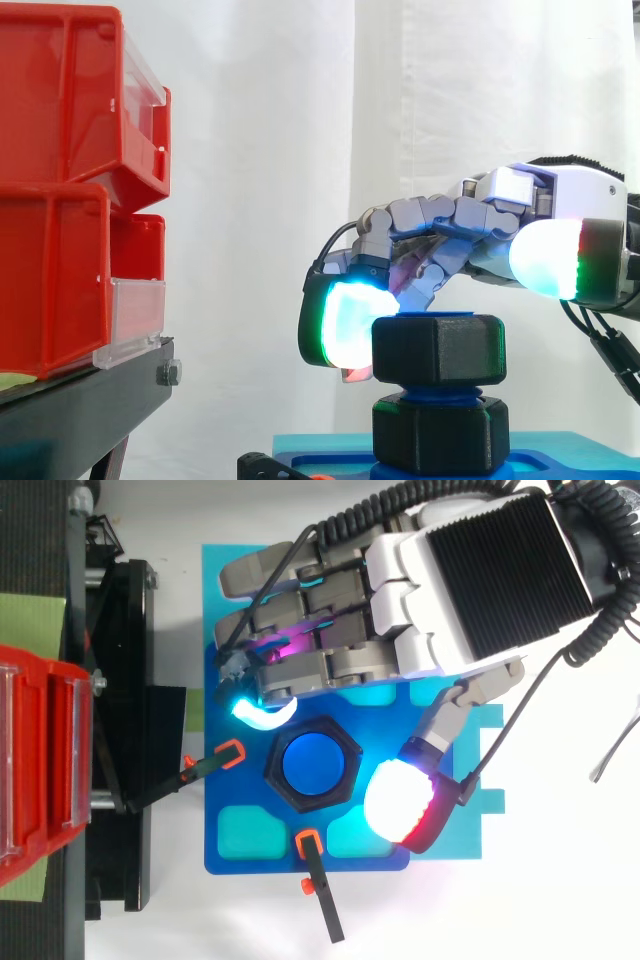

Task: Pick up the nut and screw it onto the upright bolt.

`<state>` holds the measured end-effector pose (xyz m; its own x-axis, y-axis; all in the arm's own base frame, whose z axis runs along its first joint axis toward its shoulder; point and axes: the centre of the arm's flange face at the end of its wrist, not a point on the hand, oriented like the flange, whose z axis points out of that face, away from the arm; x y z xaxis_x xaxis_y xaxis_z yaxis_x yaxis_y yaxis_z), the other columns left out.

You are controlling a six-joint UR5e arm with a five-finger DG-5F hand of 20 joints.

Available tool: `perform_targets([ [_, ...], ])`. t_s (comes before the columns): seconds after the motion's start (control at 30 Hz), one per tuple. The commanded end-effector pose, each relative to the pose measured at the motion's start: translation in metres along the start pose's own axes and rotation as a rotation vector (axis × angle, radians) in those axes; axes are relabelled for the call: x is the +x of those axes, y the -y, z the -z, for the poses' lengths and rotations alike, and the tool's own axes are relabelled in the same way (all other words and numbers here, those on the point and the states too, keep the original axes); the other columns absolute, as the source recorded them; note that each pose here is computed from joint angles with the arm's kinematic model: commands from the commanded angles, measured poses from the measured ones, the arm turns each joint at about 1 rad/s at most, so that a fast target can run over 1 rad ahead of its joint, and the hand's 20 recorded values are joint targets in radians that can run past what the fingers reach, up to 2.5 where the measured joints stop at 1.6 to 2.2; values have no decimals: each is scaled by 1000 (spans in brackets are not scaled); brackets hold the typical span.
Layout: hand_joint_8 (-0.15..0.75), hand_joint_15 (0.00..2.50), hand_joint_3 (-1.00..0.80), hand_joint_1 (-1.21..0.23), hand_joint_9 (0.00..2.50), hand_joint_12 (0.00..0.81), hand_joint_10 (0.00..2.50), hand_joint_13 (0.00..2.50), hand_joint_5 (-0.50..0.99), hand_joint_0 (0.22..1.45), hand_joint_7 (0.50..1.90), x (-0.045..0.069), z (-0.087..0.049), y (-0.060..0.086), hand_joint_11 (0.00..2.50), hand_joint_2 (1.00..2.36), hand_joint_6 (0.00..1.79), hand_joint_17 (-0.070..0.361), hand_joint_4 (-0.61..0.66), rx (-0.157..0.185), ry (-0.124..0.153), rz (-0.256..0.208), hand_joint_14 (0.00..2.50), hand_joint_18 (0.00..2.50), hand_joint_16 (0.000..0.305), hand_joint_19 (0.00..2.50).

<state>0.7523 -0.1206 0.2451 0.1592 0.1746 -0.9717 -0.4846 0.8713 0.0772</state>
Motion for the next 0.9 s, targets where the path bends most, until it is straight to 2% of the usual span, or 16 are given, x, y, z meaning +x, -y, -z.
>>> perform_targets([
  [0.0,251,0,-500,-121,825,219,0,655,-44,495,1335,0,0,0,0,1000,503,51,221,3,-2,-1,0,366,23,0],
  [0.27,266,0,-500,-134,862,214,0,682,-28,500,1527,-1,3,3,0,1000,500,49,181,6,-2,0,0,396,22,0],
  [0.53,273,0,-500,-154,904,208,0,725,-30,504,1447,-2,7,9,0,1000,604,46,158,11,2,3,0,442,20,0],
  [0.87,279,0,-500,-164,1011,187,0,799,-2,510,1457,-7,16,20,0,1000,628,41,104,28,5,9,0,504,18,8],
])
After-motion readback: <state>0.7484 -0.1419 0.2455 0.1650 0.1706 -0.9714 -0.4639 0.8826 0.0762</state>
